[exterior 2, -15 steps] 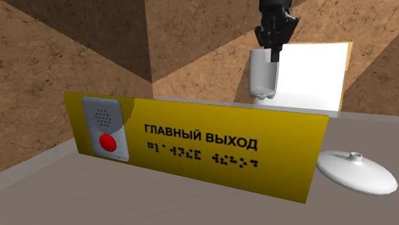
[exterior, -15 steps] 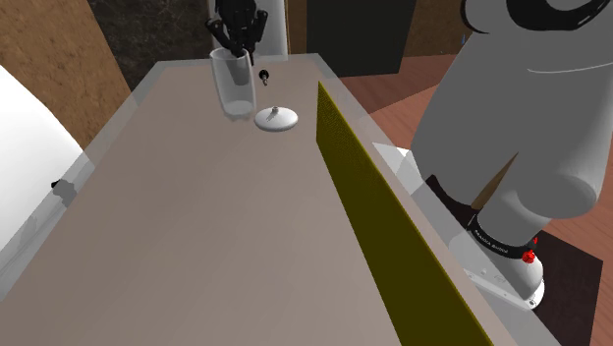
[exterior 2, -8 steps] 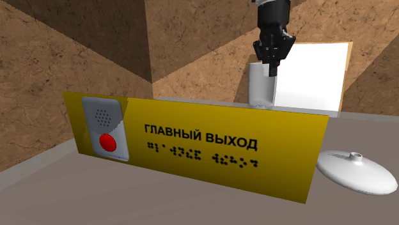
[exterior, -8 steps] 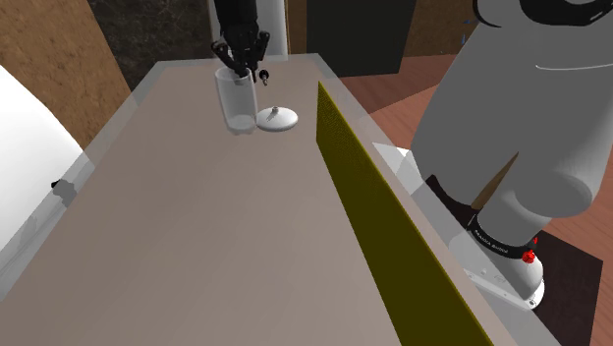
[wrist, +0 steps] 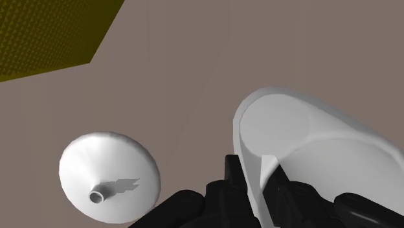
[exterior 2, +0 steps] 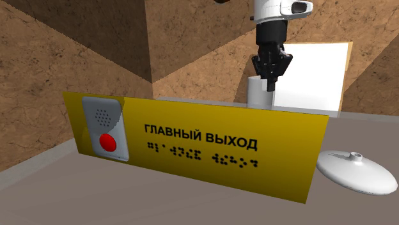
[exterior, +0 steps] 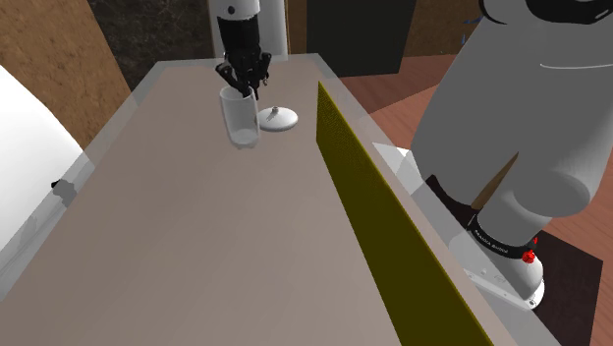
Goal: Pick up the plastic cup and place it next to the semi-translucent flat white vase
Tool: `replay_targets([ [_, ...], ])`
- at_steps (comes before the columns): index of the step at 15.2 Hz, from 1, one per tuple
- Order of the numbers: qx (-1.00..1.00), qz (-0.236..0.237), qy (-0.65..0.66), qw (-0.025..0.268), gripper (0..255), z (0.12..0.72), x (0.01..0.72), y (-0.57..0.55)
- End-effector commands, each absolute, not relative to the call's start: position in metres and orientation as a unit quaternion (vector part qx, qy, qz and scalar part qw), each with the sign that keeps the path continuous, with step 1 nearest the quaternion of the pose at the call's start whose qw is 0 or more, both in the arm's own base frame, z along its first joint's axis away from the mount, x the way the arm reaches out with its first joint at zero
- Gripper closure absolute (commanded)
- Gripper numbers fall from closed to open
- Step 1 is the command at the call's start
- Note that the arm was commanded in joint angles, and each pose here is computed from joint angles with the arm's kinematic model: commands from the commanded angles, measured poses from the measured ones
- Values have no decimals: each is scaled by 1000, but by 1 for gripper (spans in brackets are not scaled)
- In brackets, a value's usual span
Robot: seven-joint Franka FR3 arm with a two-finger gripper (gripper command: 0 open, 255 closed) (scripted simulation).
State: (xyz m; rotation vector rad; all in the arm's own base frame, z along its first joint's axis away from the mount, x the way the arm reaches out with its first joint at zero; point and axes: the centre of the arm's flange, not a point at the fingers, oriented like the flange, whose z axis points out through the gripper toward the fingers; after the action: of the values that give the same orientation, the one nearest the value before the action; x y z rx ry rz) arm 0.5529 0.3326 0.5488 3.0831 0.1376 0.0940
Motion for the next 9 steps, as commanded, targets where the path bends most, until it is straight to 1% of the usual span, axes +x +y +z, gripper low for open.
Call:
replay_targets([
  [1,998,31,45,27,255,538,552,333],
  [9,998,31,45,27,255,496,552,333],
])
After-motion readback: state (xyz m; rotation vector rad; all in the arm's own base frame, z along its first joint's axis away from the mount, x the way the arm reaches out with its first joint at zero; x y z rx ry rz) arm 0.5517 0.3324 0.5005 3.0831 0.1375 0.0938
